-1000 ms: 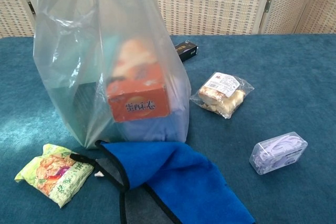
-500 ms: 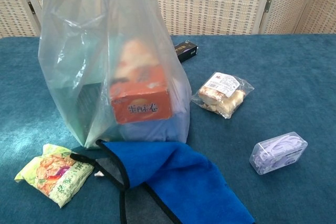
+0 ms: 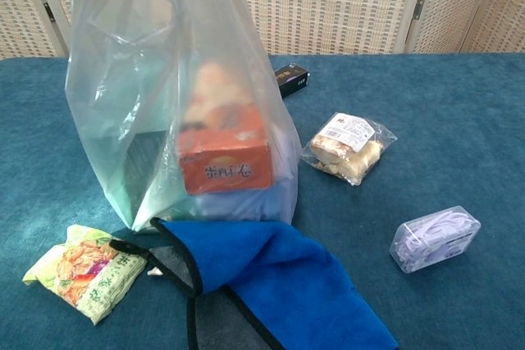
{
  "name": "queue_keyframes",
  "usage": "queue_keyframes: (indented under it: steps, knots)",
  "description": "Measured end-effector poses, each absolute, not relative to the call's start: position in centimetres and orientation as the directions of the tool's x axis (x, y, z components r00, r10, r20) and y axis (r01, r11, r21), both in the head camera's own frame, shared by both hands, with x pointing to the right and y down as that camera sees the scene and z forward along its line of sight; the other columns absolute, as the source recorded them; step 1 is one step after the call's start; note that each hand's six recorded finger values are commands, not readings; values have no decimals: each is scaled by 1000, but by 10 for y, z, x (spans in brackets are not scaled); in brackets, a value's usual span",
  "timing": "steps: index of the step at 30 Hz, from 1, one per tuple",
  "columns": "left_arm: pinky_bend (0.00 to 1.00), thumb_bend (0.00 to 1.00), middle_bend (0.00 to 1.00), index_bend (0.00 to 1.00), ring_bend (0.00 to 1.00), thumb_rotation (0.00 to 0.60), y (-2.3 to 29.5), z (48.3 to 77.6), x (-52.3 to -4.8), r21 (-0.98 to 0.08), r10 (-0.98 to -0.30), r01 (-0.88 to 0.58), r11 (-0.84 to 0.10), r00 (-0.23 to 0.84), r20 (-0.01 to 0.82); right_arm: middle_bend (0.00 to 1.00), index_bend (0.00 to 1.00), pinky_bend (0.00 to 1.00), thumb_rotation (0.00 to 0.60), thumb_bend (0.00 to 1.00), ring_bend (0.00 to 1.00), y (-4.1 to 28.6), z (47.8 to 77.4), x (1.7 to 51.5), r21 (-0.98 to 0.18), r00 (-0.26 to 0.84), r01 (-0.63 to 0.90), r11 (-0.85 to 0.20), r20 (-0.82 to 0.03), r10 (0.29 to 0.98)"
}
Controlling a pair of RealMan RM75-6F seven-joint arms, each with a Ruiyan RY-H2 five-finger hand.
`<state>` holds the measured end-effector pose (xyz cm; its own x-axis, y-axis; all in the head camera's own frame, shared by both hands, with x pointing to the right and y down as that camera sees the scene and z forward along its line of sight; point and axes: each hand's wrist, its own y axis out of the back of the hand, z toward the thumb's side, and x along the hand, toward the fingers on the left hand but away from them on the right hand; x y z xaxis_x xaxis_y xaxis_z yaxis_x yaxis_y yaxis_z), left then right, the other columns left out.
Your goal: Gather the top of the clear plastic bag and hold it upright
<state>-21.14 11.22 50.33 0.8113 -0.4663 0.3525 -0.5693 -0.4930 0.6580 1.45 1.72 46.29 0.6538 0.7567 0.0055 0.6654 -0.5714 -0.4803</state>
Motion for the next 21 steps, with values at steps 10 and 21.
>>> queue_keyframes:
  steps: [10, 21]
  knots:
    - [0, 0, 109, 184, 86, 0, 111, 503, -210, 657, -470, -572, -492, 809, 352, 0, 0, 0, 600, 0, 0, 20, 468, 14, -492, 662, 651, -578, -4, 749]
    - [0, 0, 109, 166, 80, 0, 110, 505, -208, 657, -474, -577, -486, 805, 357, 0, 0, 0, 600, 0, 0, 25, 472, 10, -497, 677, 636, -590, -8, 736]
